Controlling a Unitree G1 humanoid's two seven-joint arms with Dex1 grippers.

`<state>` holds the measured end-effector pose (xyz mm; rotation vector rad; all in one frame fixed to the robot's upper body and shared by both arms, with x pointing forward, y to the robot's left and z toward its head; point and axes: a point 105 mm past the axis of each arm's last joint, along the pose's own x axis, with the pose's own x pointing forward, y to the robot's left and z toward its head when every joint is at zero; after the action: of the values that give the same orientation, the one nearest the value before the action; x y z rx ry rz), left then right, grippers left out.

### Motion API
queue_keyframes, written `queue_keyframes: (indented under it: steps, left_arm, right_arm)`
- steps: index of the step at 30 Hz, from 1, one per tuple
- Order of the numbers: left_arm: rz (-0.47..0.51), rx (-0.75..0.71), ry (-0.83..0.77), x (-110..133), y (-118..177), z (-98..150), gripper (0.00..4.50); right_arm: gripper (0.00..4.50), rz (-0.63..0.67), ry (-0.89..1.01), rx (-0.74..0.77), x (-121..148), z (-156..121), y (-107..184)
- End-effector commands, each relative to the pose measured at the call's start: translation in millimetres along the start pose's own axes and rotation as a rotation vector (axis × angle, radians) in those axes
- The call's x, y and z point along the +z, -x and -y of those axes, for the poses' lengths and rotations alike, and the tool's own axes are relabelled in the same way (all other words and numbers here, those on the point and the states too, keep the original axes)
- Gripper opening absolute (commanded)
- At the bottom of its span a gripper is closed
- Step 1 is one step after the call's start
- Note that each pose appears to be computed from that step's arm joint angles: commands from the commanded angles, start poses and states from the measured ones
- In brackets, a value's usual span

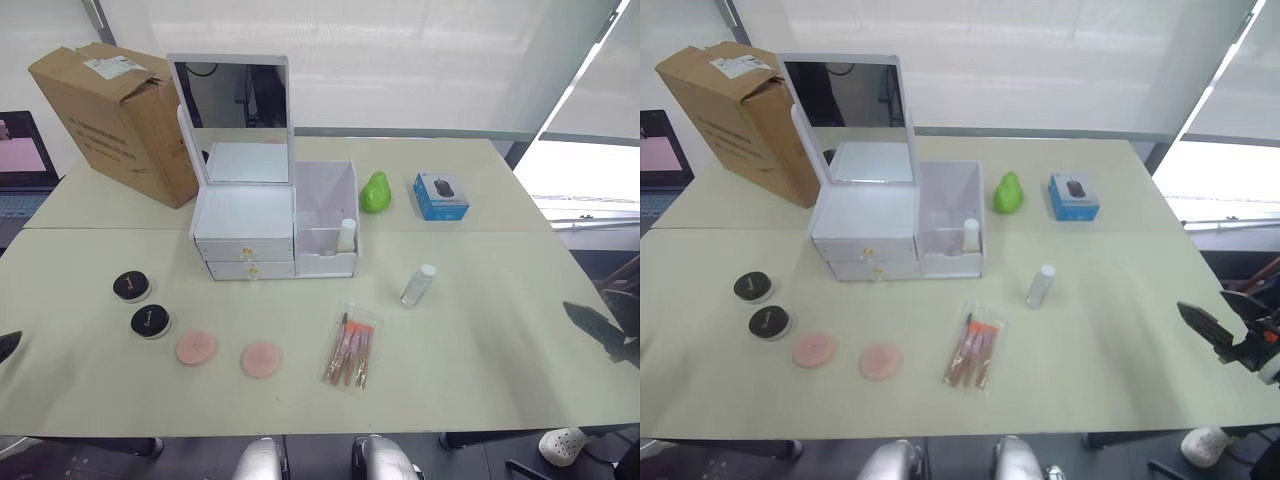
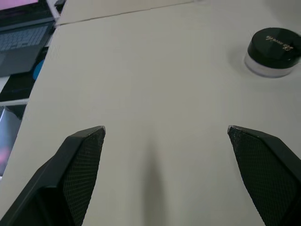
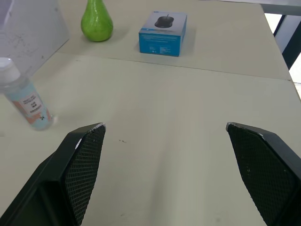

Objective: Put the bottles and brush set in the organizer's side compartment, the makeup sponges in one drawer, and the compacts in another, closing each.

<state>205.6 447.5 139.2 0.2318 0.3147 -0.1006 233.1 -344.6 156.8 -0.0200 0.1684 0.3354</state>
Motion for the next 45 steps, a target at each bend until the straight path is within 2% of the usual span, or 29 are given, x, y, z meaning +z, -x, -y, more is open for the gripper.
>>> queue_keyframes:
  steps: [1,3,6,11,14,18,21,35,38,45]
  left_arm:
    - [0.078,-0.234,-0.023,27,-30,68,4.50]
    - [0.118,-0.409,-0.026,42,-43,126,4.50]
    - [0.153,-0.594,-0.058,58,-47,189,4.50]
    - [0.196,-0.849,-0.088,78,-33,260,4.50]
    - [0.230,-0.957,-0.138,92,-22,286,4.50]
    - [0.293,-1.007,-0.167,114,-18,300,4.50]
    - [0.313,-1.017,-0.171,122,-17,304,4.50]
    - [0.321,-1.012,-0.159,126,-17,305,4.50]
    - [0.320,-1.006,-0.162,126,-17,305,4.50]
    - [0.316,-0.992,-0.148,125,-17,303,4.50]
  right_arm:
    - [4.47,0.008,0.034,0.173,19,-38,-17]
    - [4.47,-0.010,0.042,0.291,24,-65,-33]
    - [4.47,-0.044,0.091,0.408,26,-97,-56]
    - [4.47,-0.011,0.111,0.444,34,-115,-86]
    - [4.47,-0.023,0.117,0.409,28,-111,-99]
    - [4.47,-0.025,0.111,0.377,20,-107,-112]
    - [4.47,-0.014,0.098,0.380,18,-108,-115]
    - [4.47,0.002,0.062,0.392,12,-111,-119]
    - [3.96,0.004,0.057,0.390,11,-110,-121]
    - [1.61,0.009,0.045,0.400,10,-110,-121]
